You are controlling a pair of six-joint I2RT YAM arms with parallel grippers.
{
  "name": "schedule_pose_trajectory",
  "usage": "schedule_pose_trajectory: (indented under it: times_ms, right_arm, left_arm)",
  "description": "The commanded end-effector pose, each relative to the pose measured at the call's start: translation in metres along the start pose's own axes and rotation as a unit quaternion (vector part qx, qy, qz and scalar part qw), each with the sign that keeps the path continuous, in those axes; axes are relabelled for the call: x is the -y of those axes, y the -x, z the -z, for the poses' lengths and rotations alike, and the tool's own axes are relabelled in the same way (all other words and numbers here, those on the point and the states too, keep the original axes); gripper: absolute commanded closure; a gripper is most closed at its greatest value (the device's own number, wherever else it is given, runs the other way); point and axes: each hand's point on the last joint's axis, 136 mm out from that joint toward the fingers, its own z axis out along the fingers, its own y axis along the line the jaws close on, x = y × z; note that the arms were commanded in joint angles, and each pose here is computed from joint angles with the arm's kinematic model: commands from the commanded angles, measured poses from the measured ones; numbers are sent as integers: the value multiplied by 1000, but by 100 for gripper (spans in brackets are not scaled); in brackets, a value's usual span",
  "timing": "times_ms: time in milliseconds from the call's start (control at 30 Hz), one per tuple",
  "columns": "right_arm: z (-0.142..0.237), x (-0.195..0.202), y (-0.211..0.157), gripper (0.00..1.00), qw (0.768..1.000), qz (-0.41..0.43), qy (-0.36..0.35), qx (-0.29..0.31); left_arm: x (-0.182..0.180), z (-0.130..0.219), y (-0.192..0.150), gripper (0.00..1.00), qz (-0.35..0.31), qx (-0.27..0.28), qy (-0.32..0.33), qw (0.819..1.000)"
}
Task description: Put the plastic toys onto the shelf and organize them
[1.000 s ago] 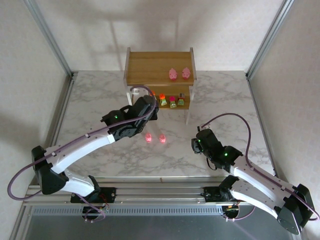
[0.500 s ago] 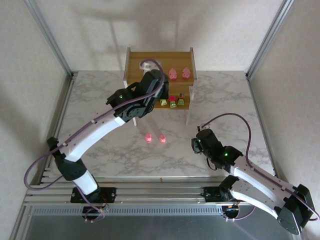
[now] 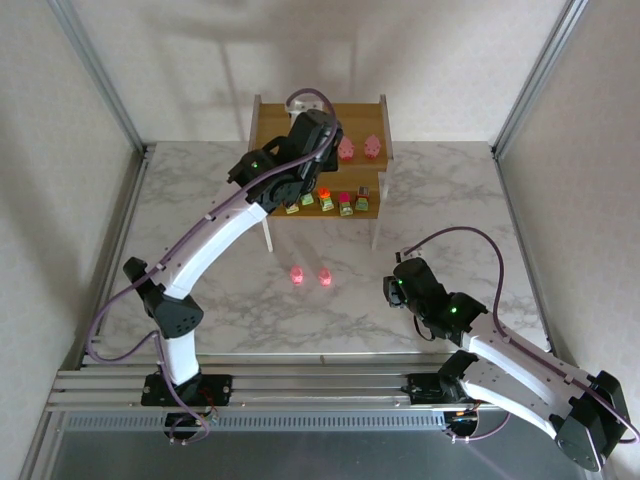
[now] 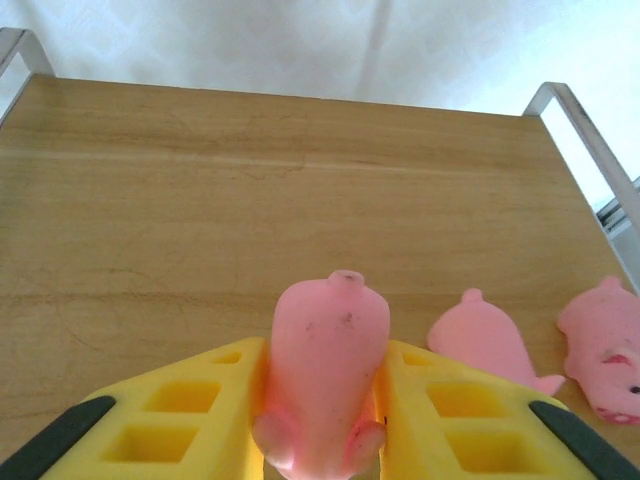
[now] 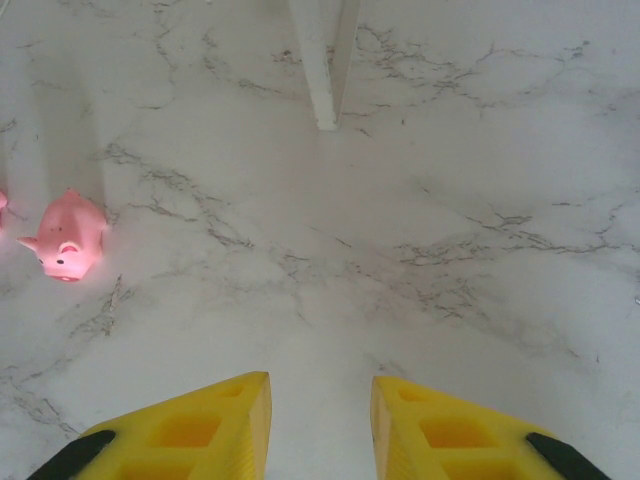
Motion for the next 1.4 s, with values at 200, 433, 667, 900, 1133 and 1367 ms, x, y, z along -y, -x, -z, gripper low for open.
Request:
schedule_pose_trajectory:
  times_ms: [200, 433, 667, 900, 1133, 1367]
  right_arm:
    - [-1, 5, -1, 68, 1000, -9, -9, 7]
    - [0, 6, -1, 68, 1000, -9, -9, 8]
    - [0, 6, -1, 68, 1000, -10, -9, 9]
    - [0, 6, -1, 68, 1000, -9, -8, 9]
    - [0, 6, -1, 68, 1000, -10, -8, 9]
    - [1, 6, -1, 68, 1000, -10, -8, 10]
  left_arm:
    - [1, -14, -3, 69, -2, -10, -8, 1000]
    - [6, -22, -12, 69, 3, -22, -16, 1000]
    - [10, -25, -19, 69, 8, -31, -23, 999]
    - [12, -29, -27, 69, 12, -42, -27, 999]
    - [13, -30, -28, 69, 17, -41, -32, 999]
    - [15, -30, -28, 65, 18, -41, -34, 998]
